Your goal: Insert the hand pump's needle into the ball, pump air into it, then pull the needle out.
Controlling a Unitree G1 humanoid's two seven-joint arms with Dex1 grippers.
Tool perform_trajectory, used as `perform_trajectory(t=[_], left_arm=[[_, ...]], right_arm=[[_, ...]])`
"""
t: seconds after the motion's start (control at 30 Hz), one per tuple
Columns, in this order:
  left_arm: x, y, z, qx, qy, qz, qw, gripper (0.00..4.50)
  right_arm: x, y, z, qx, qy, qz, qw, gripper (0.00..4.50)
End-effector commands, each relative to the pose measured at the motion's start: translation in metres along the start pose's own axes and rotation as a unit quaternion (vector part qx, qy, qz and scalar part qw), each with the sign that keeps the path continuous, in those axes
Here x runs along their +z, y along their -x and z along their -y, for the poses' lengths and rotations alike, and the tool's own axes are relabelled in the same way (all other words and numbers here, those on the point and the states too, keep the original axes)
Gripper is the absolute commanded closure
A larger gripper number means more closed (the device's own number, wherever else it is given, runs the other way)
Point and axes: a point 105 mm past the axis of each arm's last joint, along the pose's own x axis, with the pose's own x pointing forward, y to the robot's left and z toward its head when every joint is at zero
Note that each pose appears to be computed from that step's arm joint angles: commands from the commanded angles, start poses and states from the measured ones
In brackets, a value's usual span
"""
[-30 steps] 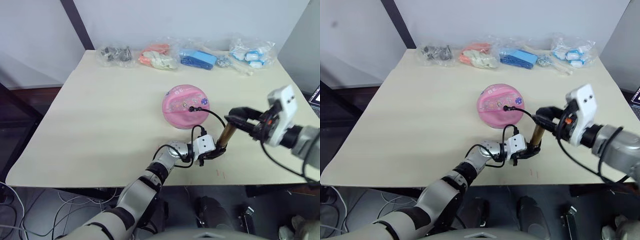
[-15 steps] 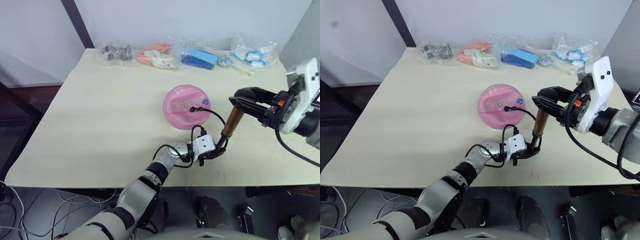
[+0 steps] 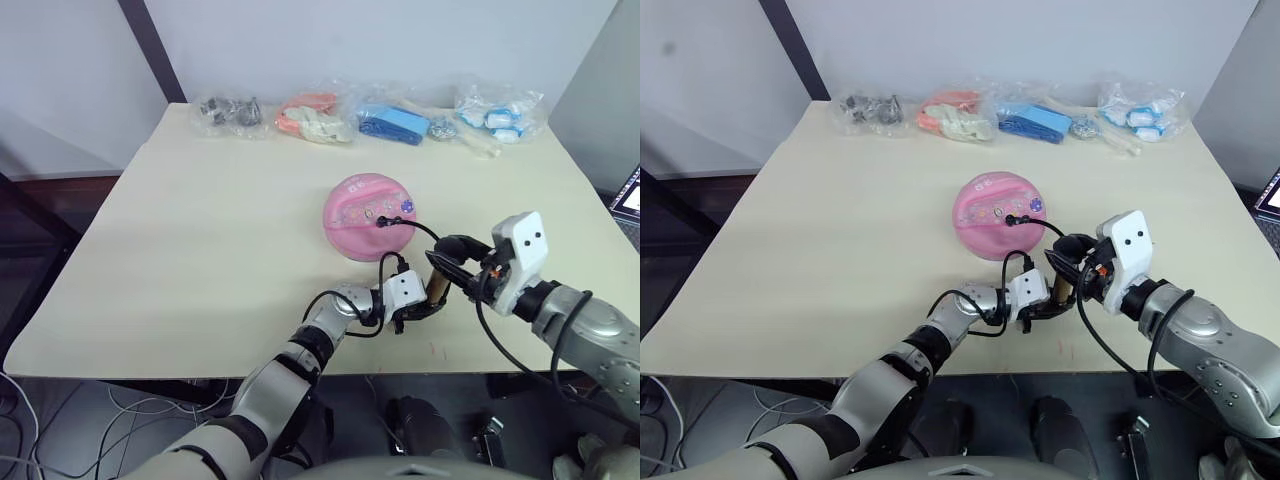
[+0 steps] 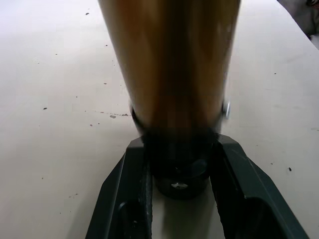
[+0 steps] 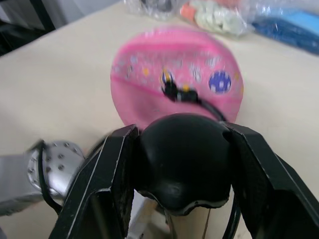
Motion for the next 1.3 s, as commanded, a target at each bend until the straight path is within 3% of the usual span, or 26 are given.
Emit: perform_trajectory(t=[0.03,0.27,0.37,0.53,0.83,0.97,1.3], left_arm=[[-0.019,0.004,0.011,-0.022,0.010,-0.031,0.999,3.40],[-0.019,0.005,0.012,-0.024,0.008,-0.032,0.999,3.40],[-0.020,0.005,0.012,-0.026,0.008,-0.034,0.999,3.40],[-0.021,0.005,0.014,-0.028,0.009,-0.036,0.999,3.40],[-0.021,0.005,0.015,-0.030,0.009,-0.035,0.999,3.40],[-0.021,0.005,0.015,-0.031,0.009,-0.035,0.999,3.40],[-0.021,0.005,0.015,-0.032,0.008,-0.035,0.999,3.40]], right_arm=[[-0.069,0.002,0.005,-0.028,-0.032,-0.119,0.992,2.42],[-0.019,0.003,0.021,-0.049,-0.020,-0.037,0.998,2.42],[0.035,0.011,0.030,-0.049,0.012,0.022,0.998,2.42],[0.097,0.031,0.029,-0.034,0.052,0.073,0.995,2.42],[0.151,0.057,0.023,-0.025,0.070,0.116,0.991,2.42],[0.141,0.052,0.021,-0.023,0.063,0.096,0.993,2.42],[0.028,0.020,0.025,-0.031,-0.001,-0.033,0.999,2.42]])
